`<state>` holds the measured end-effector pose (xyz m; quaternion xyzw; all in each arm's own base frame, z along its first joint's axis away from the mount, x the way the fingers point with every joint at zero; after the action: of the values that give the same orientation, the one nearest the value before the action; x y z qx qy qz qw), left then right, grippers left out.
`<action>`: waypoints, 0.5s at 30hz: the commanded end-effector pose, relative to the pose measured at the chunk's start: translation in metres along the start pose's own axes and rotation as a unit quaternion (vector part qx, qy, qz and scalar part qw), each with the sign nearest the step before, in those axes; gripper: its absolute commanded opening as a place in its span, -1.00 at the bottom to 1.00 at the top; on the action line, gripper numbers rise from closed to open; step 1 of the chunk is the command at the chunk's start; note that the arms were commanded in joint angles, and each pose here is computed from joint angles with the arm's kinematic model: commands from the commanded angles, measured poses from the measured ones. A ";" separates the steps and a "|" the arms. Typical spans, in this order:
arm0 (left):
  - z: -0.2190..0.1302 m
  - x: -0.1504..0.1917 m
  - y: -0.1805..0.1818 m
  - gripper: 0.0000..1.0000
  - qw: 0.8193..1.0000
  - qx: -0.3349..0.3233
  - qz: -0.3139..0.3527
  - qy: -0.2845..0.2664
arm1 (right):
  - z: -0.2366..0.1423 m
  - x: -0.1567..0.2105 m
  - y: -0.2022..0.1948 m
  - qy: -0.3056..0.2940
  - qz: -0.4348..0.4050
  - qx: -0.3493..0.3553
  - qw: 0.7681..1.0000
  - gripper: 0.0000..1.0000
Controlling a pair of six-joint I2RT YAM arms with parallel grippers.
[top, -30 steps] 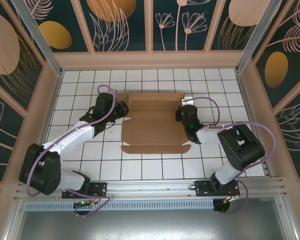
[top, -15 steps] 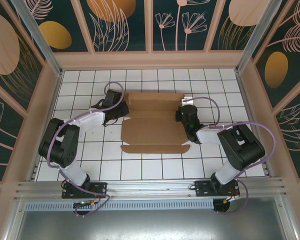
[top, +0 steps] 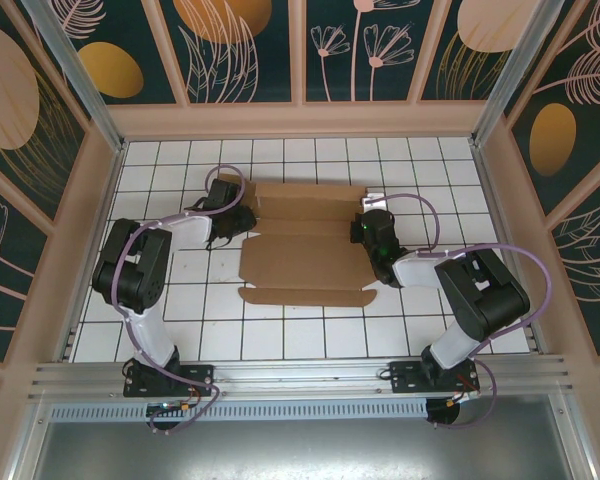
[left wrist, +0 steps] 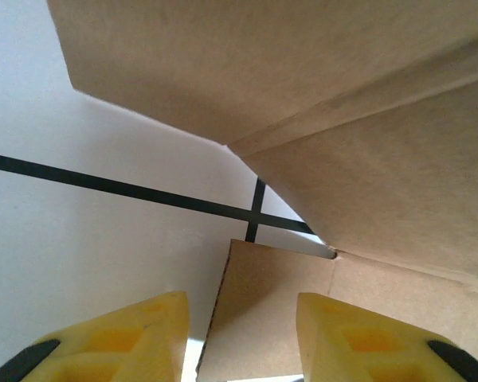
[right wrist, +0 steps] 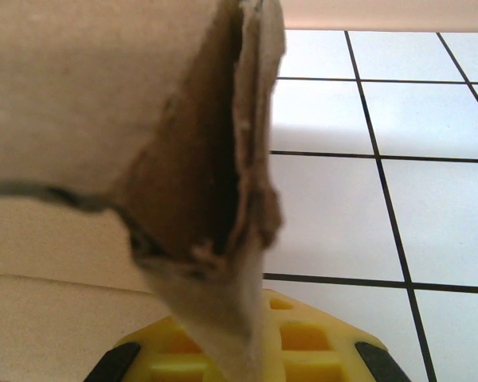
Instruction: Fold the paper box
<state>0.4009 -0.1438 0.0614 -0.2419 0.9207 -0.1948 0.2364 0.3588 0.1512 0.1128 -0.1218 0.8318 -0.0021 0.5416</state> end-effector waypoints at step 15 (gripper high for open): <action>-0.013 -0.006 -0.048 -0.13 0.984 0.177 -0.002 0.007 | 0.003 -0.007 0.011 -0.009 0.018 -0.030 0.999 -0.91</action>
<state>0.4131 -0.1587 0.0707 -0.2231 0.8965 -0.2910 0.2489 0.3592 0.1511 0.1127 -0.1224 0.8320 0.0011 0.5411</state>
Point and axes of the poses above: each hand's point on the last joint's axis, 136 mm out from that joint toward the fingers, its own z axis out along the fingers, its own y axis along the line the jaws close on, x = y × z, the point moved 4 cm from there along -z, back along the fingers, and after that the axes turned 10 degrees about -z, right-handed, at the moved point
